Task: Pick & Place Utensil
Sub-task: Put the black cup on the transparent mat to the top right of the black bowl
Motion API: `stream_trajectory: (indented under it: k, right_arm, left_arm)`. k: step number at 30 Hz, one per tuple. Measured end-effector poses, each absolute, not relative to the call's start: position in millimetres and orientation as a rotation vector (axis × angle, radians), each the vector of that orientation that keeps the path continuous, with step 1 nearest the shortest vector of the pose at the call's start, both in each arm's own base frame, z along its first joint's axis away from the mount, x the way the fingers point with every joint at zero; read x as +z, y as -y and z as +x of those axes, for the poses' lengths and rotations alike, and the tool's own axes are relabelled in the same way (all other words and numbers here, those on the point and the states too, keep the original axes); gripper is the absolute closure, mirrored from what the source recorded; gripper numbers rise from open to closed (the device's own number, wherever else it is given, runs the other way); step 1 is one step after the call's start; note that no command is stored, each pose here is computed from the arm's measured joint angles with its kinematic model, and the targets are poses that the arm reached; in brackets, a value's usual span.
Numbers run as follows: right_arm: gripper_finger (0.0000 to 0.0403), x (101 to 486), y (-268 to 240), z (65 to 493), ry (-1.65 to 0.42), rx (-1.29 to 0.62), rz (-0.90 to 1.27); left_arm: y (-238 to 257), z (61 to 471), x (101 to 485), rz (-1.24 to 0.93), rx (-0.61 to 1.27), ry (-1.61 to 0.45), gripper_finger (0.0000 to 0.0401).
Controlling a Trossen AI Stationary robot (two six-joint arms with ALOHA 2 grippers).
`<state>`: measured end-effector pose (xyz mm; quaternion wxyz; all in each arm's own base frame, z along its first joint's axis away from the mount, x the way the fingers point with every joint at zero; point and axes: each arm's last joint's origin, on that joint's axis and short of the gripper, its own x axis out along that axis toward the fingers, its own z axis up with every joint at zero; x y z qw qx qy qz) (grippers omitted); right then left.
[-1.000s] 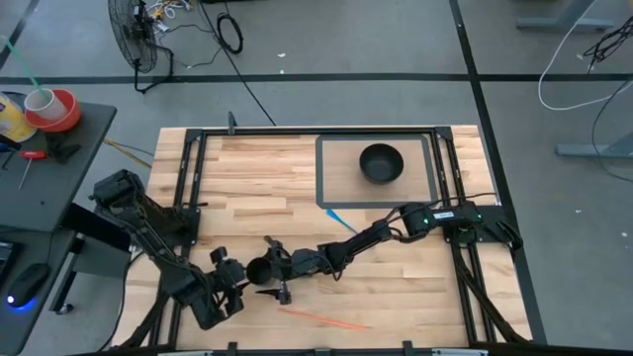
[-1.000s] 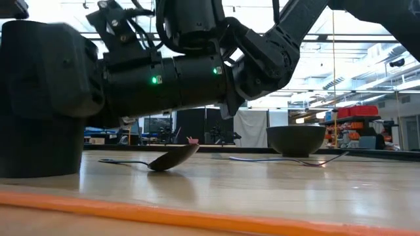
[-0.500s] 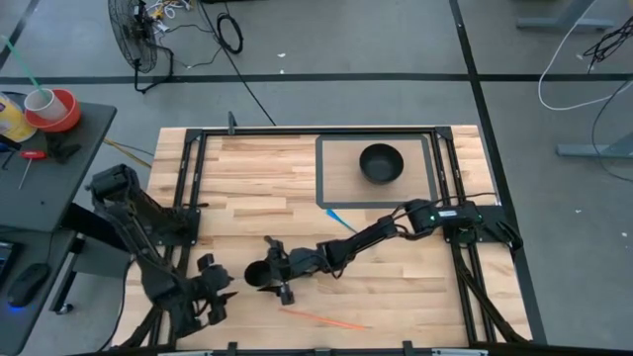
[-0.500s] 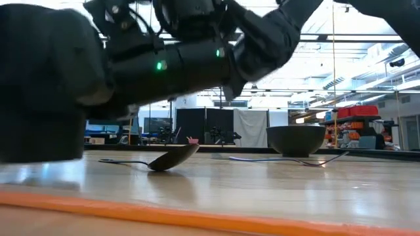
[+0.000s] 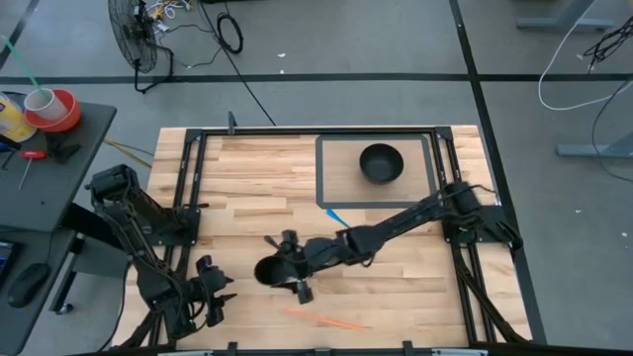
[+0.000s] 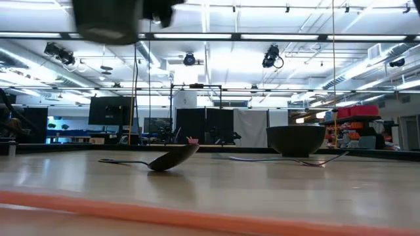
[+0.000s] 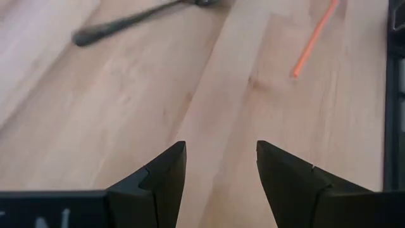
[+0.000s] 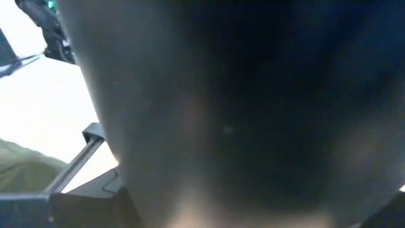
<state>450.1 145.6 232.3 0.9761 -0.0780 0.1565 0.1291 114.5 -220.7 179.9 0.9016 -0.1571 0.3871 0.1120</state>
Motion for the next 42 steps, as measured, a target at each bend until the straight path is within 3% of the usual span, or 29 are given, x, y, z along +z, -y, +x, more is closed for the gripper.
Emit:
stream_trajectory:
  k: [10,22,26,42]
  right_arm:
    - [0.0115,260.3,-91.0,343.4,-0.203,-0.118,-0.096]
    - [0.0115,246.4,1.5,227.8,-0.065,-0.978,0.049]
    - [0.0115,233.2,30.5,206.1,-0.054,-1.189,0.06]
    - [0.0116,186.3,143.1,164.4,-0.119,-1.636,0.315]
  left_arm:
    - [224.7,115.3,179.3,-0.321,0.168,-0.883,0.0204]
    - [226.3,115.1,179.2,-0.27,0.118,-0.912,0.0204]
    - [227.3,115.2,179.3,-0.281,0.108,-0.923,0.0204]
    - [229.0,115.6,179.7,-0.3,0.095,-0.926,0.0204]
